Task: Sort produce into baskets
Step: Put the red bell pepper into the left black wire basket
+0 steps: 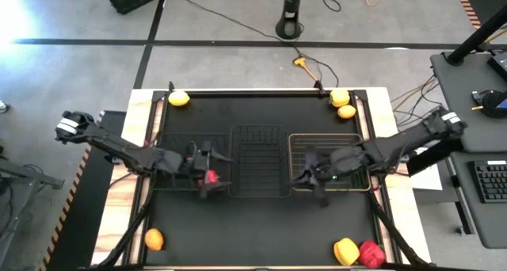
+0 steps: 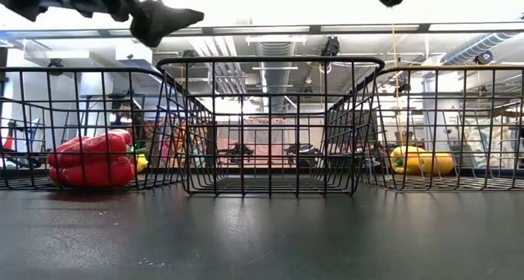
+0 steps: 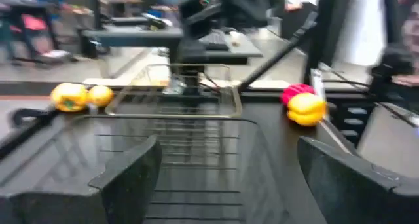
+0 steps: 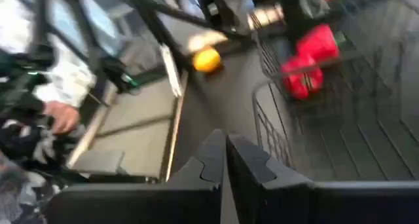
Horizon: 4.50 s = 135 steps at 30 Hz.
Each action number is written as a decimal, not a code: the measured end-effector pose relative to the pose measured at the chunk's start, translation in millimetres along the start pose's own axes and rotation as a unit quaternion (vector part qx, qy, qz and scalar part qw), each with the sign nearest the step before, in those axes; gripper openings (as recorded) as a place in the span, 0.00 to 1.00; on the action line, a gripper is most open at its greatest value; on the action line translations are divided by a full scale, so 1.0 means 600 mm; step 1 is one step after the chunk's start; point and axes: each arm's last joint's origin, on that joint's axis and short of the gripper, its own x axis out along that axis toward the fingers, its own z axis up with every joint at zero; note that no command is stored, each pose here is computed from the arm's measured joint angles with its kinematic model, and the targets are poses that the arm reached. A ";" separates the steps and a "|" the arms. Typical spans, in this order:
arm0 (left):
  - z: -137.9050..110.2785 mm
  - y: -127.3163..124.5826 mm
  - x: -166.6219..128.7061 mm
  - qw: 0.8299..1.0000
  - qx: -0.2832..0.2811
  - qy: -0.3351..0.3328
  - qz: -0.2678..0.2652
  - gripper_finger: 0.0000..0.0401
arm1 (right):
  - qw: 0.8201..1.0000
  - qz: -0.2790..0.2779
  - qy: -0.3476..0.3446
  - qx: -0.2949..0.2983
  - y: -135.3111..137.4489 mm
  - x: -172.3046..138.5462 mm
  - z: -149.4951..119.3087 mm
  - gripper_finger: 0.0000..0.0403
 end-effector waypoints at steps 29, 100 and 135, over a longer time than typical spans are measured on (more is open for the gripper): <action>0.033 -0.021 0.083 0.988 0.125 -0.047 0.075 0.84 | 0.574 -0.368 0.643 0.350 0.209 0.105 -0.188 0.77; 0.005 -0.035 0.122 0.988 0.137 0.041 0.051 0.84 | 0.554 -0.346 0.717 0.243 0.157 0.102 -0.400 0.99; 0.051 -0.020 0.068 0.990 0.119 0.055 0.056 0.84 | 0.708 -0.402 0.543 0.205 0.131 0.108 -0.291 0.99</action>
